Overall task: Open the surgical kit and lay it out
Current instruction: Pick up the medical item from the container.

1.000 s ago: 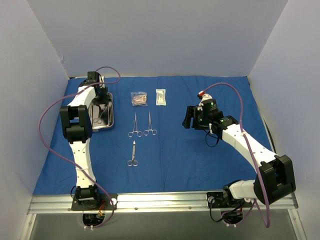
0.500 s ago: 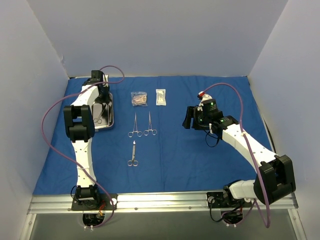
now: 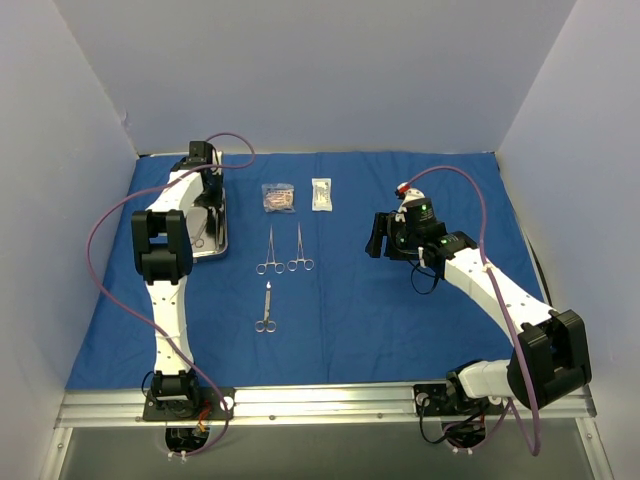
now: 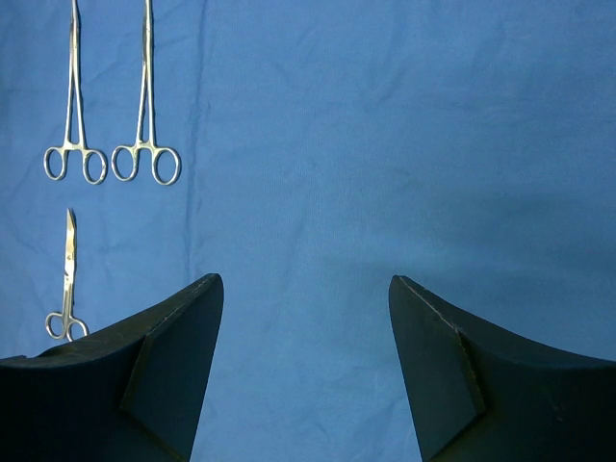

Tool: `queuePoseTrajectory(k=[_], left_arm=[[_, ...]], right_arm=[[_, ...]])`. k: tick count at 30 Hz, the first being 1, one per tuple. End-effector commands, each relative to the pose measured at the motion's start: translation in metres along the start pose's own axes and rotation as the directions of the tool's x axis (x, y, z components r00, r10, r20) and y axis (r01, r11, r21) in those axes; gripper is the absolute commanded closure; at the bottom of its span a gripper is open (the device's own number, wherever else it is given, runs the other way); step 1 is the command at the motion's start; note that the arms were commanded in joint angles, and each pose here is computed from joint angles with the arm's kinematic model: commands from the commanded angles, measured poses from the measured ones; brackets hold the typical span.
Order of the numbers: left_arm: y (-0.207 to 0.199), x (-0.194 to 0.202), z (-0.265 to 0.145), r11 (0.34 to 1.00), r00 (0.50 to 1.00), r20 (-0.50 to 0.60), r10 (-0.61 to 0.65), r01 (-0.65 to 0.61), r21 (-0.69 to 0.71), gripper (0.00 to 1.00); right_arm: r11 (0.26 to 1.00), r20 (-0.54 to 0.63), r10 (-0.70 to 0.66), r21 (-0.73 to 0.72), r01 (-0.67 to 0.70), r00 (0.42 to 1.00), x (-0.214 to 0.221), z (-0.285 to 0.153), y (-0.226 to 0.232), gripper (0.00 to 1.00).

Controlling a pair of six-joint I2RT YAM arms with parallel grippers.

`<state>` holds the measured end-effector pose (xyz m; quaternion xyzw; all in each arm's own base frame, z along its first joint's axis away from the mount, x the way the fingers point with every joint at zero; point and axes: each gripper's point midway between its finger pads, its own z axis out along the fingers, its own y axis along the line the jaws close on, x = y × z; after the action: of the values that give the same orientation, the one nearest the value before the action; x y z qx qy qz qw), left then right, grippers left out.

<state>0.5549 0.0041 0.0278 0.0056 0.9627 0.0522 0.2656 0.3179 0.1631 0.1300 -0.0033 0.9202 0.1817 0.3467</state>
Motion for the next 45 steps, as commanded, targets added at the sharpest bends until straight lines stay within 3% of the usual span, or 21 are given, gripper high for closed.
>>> queuePoseTrajectory(k=[1,10,17,25,34,36,45], left_arm=[[0.011,0.012,0.000,1.000,0.999,-0.041,-0.004,0.003,-0.018,0.61],[0.012,0.018,0.007,1.000,0.998,-0.061,-0.006,0.005,-0.017,0.66],[0.013,0.023,0.009,1.000,0.997,-0.076,-0.009,0.007,-0.020,0.79],[0.017,0.002,-0.008,0.999,0.999,-0.029,-0.021,0.020,-0.031,0.97],[0.036,-0.031,-0.045,0.993,0.999,0.045,-0.027,0.032,-0.115,0.98],[0.063,-0.039,-0.059,0.981,0.993,0.055,-0.100,0.108,-0.161,0.98],[0.085,-0.065,-0.107,0.961,0.980,0.150,-0.127,0.159,-0.226,0.98]], right_arm=[[1.000,0.038,-0.006,-0.004,0.006,0.999,-0.014,-0.009,0.007,0.35],[1.000,0.039,-0.006,-0.006,0.006,0.999,-0.014,-0.010,0.007,0.35],[1.000,0.048,-0.003,-0.005,0.003,0.999,-0.016,-0.010,0.008,0.35],[1.000,0.050,-0.002,-0.003,0.002,0.999,-0.016,-0.012,0.008,0.35],[1.000,0.054,-0.001,-0.002,0.001,0.999,-0.015,-0.014,0.008,0.35],[1.000,0.057,-0.003,-0.007,0.004,0.998,-0.015,-0.015,0.009,0.35],[1.000,0.067,-0.009,-0.012,0.010,0.998,-0.018,-0.017,0.011,0.35]])
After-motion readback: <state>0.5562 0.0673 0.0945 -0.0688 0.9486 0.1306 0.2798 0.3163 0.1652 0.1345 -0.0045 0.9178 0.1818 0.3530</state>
